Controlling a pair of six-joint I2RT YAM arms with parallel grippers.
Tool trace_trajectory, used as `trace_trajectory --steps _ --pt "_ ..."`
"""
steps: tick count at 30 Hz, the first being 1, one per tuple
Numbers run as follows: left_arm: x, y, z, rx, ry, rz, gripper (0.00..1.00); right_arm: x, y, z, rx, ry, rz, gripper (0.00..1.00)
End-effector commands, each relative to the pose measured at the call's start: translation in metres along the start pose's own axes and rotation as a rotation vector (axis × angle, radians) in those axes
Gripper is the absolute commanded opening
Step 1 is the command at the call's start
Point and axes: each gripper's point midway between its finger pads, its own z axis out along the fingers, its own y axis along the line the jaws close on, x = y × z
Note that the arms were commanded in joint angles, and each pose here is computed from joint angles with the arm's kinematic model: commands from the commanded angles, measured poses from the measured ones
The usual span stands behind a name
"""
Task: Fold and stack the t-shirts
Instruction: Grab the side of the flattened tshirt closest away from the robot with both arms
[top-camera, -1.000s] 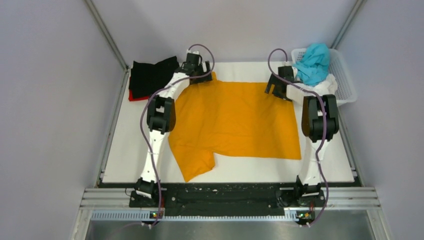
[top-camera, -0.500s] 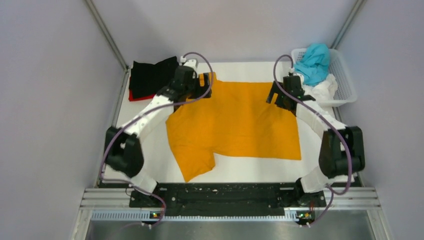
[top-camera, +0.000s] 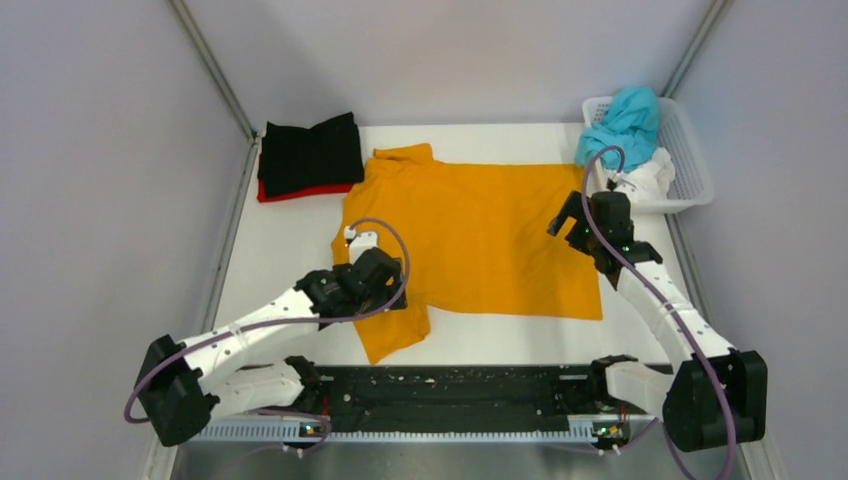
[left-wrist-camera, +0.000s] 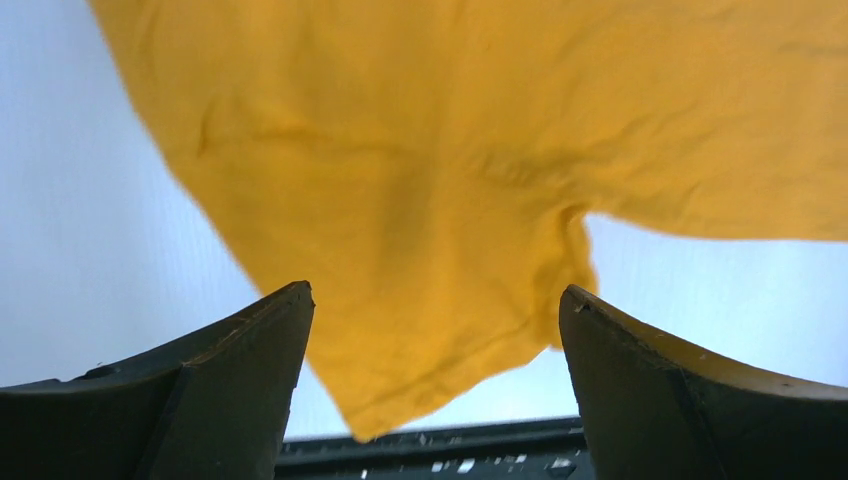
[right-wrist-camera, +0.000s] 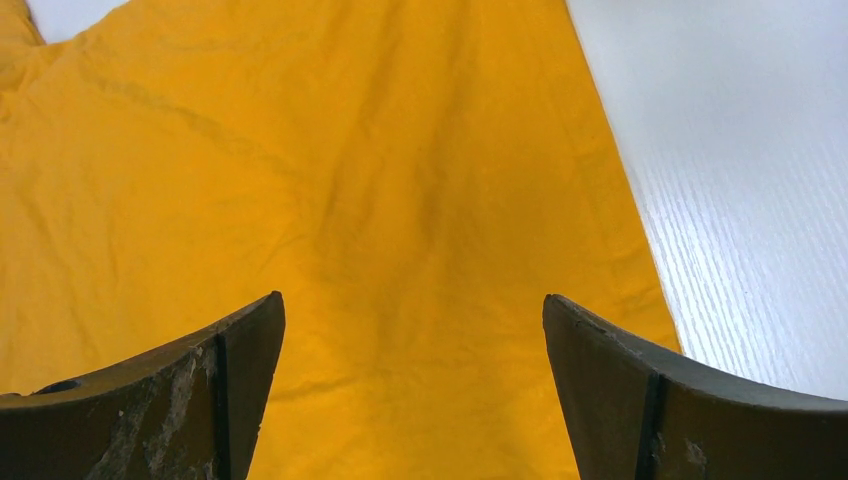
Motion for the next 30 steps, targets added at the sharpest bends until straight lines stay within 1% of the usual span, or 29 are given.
trace_trajectory --steps 1,3,6,9,12,15,19,22,24,27,29,30 --pt "0.054 0.043 -0.024 -0.166 0.127 -0.103 0.97 0.004 0.005 -0.006 -0.049 0.007 0.045 0.99" --pt "0.077 0.05 -0.03 -0.18 0.174 -0.111 0.96 0.012 0.004 -0.007 -0.055 0.031 0.047 0.99" --pt "0.106 0.046 -0.037 -0.116 0.225 -0.143 0.95 0.025 -0.001 -0.009 -0.052 0.061 0.049 0.99" --pt "0.127 0.03 -0.04 0.012 0.241 -0.157 0.94 0.038 -0.012 -0.016 -0.026 0.08 0.05 0.99" --pt "0.132 0.027 -0.033 0.051 0.216 -0.186 0.91 0.048 -0.027 -0.027 0.019 0.086 0.067 0.99" --pt "0.122 0.033 -0.026 0.022 0.146 -0.211 0.89 0.054 -0.04 -0.041 0.049 0.066 0.094 0.99" --pt "0.116 0.038 -0.018 -0.016 0.095 -0.241 0.81 0.06 -0.062 -0.054 0.135 0.043 0.113 0.99" --pt "0.127 0.029 -0.013 0.013 0.141 -0.234 0.79 0.062 -0.081 -0.066 0.231 0.031 0.134 0.99" --pt "0.141 0.022 -0.014 0.042 0.215 -0.2 0.76 0.06 -0.08 -0.07 0.226 0.018 0.155 0.99" --pt "0.154 0.04 -0.014 -0.05 0.269 -0.158 0.72 0.056 -0.08 -0.075 0.228 -0.004 0.191 0.99" --pt "0.157 0.052 -0.012 -0.114 0.27 -0.139 0.67 0.056 -0.081 -0.076 0.228 -0.006 0.197 0.99" --pt "0.157 0.051 -0.01 -0.111 0.265 -0.13 0.65 0.057 -0.081 -0.076 0.223 -0.004 0.199 0.99"
